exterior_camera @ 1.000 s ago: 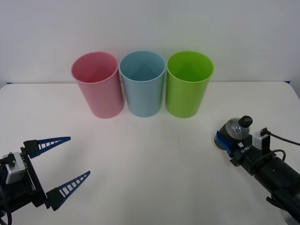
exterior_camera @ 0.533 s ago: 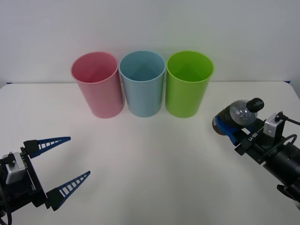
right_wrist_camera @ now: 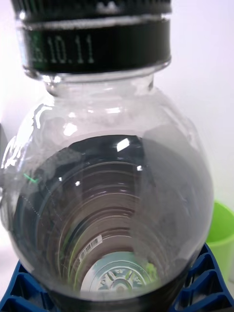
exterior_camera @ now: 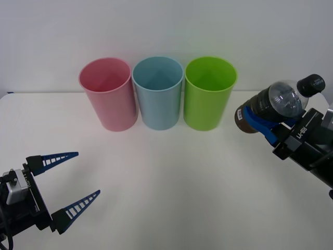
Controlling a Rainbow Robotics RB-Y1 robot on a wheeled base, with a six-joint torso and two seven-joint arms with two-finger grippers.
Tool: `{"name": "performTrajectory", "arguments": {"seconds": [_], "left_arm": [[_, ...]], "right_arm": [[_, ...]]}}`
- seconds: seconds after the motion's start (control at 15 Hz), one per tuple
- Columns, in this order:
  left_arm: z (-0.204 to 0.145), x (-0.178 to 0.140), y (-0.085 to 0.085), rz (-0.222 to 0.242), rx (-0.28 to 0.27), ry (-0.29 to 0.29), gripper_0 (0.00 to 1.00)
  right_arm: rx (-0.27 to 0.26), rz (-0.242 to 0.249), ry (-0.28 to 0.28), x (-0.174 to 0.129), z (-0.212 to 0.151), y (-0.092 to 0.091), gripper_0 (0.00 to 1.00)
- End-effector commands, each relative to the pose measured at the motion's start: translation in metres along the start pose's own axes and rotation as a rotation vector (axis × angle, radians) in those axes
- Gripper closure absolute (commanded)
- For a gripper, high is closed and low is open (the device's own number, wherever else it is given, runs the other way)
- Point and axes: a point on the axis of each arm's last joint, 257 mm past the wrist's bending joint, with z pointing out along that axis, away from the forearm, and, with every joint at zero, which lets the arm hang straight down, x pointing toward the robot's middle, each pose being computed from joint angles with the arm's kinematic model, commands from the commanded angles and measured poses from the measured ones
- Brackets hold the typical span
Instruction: Put cans in the blue bin and PET bottles in the pink bin and trash in the green bin.
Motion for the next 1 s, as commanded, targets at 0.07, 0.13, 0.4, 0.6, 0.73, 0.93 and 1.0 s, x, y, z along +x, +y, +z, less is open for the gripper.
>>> {"name": "performTrajectory", "arguments": {"seconds": [0.07, 0.13, 0.4, 0.6, 0.73, 0.93, 1.0], "left_arm": [[0.000, 0.000, 0.000, 0.000, 0.000, 0.000, 0.00], [0.000, 0.000, 0.000, 0.000, 0.000, 0.000, 0.00], [0.000, 0.000, 0.000, 0.000, 0.000, 0.000, 0.00], [0.000, 0.000, 0.000, 0.000, 0.000, 0.000, 0.00], [0.000, 0.000, 0.000, 0.000, 0.000, 0.000, 0.00], [0.000, 0.000, 0.000, 0.000, 0.000, 0.000, 0.00], [0.000, 0.000, 0.000, 0.000, 0.000, 0.000, 0.00]], "right_arm": [[-0.043, 0.023, -0.051, -0.025, 0.032, 0.010, 1.00], [-0.042, 0.028, -0.065, -0.030, 0.044, 0.010, 1.00], [-0.038, 0.075, -0.103, -0.046, 0.100, 0.022, 1.00], [-0.066, 0.099, -0.116, -0.048, 0.145, 0.033, 1.00], [-0.081, 0.106, -0.117, -0.046, 0.174, 0.040, 1.00], [-0.108, 0.136, -0.110, -0.039, 0.221, 0.050, 1.00], [-0.112, 0.142, -0.106, -0.036, 0.236, 0.052, 1.00]]}}
